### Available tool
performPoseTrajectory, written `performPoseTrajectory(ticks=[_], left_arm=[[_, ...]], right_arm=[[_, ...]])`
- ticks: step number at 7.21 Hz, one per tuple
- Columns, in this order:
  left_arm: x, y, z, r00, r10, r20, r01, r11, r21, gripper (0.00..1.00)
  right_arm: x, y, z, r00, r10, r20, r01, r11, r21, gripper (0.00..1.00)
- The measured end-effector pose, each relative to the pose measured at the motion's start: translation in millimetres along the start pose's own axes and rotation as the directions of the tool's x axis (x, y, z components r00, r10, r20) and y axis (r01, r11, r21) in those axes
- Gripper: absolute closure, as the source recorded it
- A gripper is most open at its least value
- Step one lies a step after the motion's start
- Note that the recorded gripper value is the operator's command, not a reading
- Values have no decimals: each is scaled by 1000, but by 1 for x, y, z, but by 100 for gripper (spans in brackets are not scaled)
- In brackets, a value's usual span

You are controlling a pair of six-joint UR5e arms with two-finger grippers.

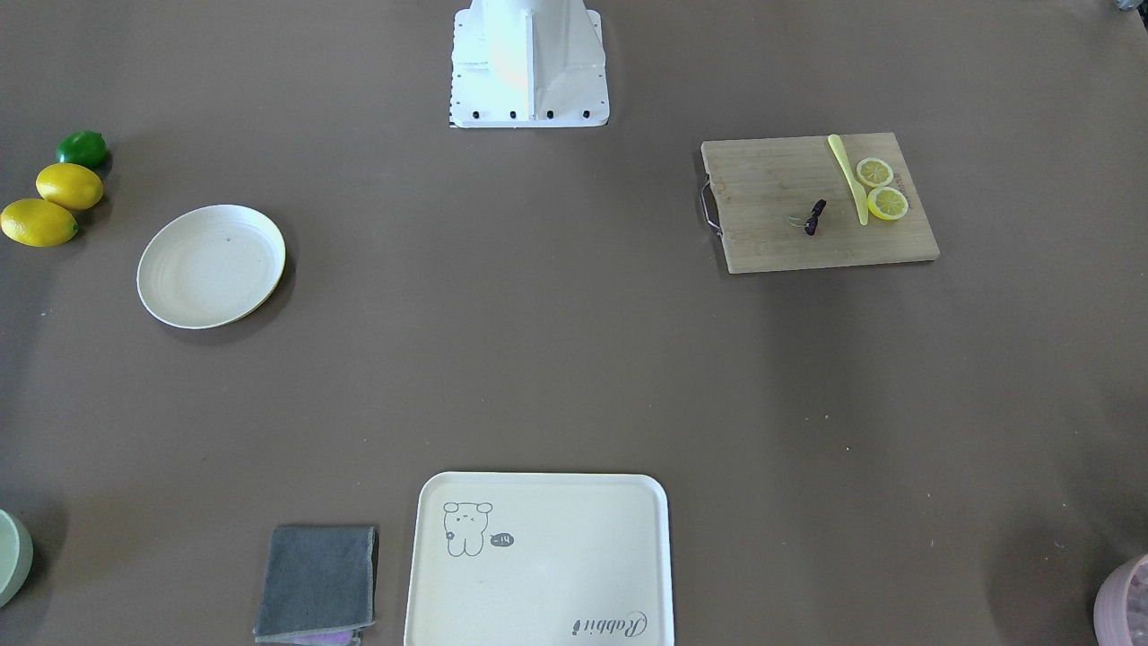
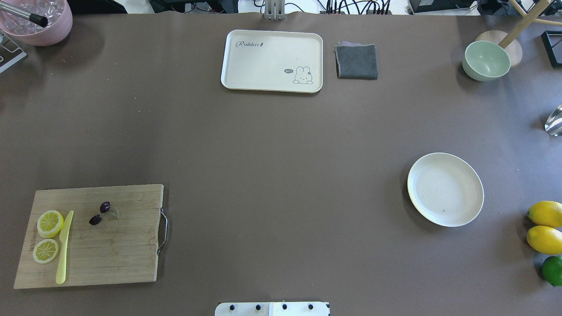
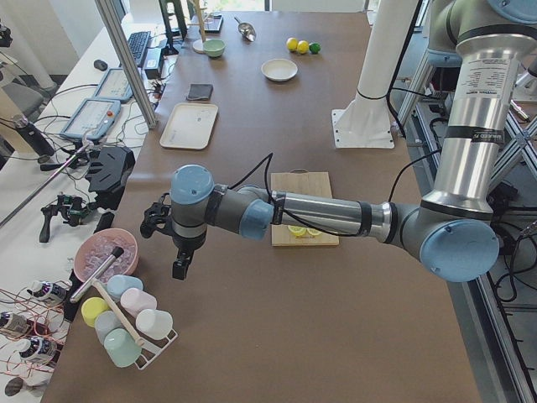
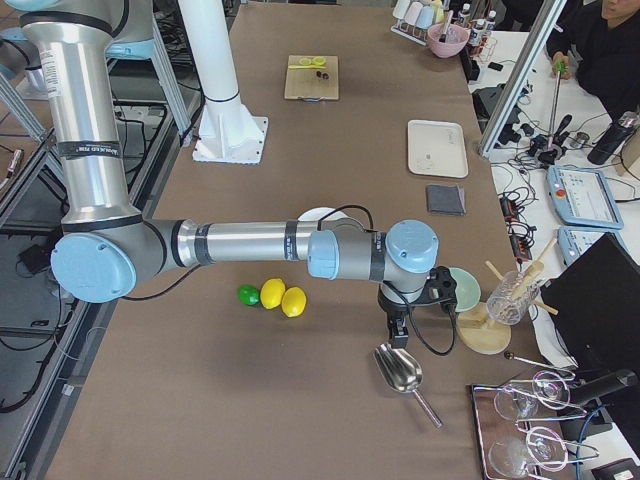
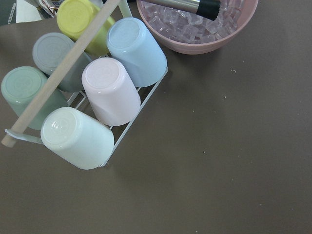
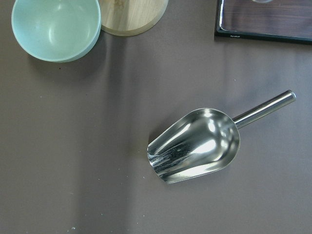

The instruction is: Place red cherry on plate

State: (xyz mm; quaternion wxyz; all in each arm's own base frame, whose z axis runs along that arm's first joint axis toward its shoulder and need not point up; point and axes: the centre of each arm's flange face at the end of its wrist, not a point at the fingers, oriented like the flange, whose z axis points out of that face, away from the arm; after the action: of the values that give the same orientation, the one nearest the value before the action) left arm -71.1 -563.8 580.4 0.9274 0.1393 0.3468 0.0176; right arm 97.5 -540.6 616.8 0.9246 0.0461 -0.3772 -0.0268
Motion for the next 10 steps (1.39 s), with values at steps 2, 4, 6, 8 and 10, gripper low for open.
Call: performPoseTrajectory(ticks=[2, 4, 6, 8, 10], left_arm=[[0, 0, 0, 1000, 0, 0, 0, 1000, 0, 2], [0, 1, 0, 1000, 2, 0, -2, 1000, 1, 2], [0, 1, 0, 1000, 1, 0, -1, 1000, 0, 2], [0, 1, -1, 1000, 2, 0, -2, 1000, 2, 2], [1, 1, -1, 1000, 4, 0, -4, 1000, 2, 2]], right_arm=[[-1, 0, -1, 1000, -1, 3, 1, 1000, 2, 0], [-2, 0, -1, 1000, -2, 4, 2, 1000, 3, 0], [-12, -2, -7, 1000, -5, 4, 5, 1000, 15, 0], [-57, -9, -10, 1000, -3, 7, 3, 1000, 27, 0], [-120, -4, 14, 999, 31, 30, -32, 998, 48, 0]])
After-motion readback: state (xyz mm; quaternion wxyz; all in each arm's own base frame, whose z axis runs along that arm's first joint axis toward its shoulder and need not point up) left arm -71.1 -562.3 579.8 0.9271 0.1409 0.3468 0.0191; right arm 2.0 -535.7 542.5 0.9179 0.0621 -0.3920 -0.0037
